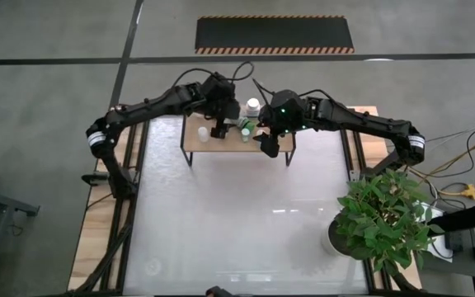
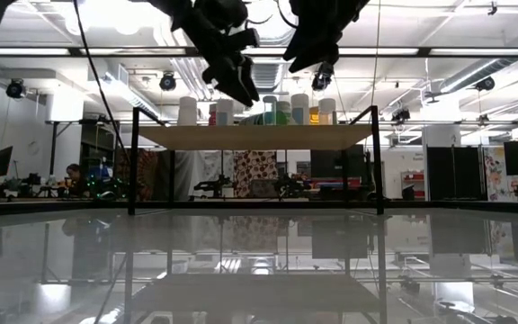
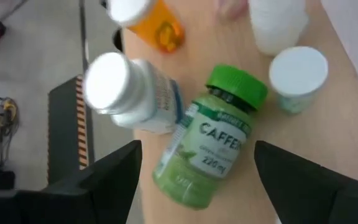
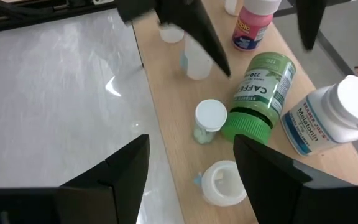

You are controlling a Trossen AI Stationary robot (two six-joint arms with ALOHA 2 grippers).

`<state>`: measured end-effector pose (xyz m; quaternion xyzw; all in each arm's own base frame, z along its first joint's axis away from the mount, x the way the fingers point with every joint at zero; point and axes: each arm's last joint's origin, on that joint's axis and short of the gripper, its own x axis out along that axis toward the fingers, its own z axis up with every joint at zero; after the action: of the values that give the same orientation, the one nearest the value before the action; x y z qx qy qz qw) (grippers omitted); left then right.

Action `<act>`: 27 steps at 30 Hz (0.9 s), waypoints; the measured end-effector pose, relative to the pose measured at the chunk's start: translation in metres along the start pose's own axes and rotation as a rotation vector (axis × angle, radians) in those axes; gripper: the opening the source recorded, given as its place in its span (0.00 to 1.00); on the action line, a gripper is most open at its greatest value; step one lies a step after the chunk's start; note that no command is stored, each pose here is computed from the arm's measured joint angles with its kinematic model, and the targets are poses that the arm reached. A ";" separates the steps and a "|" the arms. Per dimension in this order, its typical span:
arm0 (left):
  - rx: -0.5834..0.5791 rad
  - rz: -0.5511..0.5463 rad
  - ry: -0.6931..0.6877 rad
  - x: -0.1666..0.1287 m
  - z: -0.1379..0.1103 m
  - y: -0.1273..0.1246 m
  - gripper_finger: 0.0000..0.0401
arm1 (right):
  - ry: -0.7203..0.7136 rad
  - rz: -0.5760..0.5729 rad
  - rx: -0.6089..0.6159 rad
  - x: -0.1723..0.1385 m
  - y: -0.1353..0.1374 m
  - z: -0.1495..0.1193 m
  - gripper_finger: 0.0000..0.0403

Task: Pick and place medicine bottles onto shelf by color
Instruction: Put the green pill bottle on the shelf

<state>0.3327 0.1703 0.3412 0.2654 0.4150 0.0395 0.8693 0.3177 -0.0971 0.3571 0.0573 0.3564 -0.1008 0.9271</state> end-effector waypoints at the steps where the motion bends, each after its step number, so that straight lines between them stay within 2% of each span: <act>1: -0.006 0.009 -0.008 -0.005 0.001 0.001 0.73 | 0.000 0.000 -0.002 0.000 0.000 0.000 0.56; 5: -0.012 0.045 -0.045 -0.027 0.004 0.002 0.73 | 0.000 -0.002 -0.003 0.000 0.000 0.000 0.56; 10: -0.005 0.066 -0.073 -0.030 0.006 0.004 0.73 | -0.001 -0.002 -0.004 0.000 0.000 0.000 0.56; 19: 0.010 0.009 -0.031 0.006 -0.001 0.001 0.73 | 0.000 -0.002 0.006 0.000 0.000 0.000 0.56; 27: -0.011 -0.026 -0.015 0.024 -0.003 -0.001 0.73 | 0.000 -0.001 0.005 0.000 0.000 0.000 0.56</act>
<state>0.3459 0.1776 0.3218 0.2554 0.4118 0.0286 0.8743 0.3176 -0.0972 0.3570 0.0596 0.3564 -0.1023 0.9268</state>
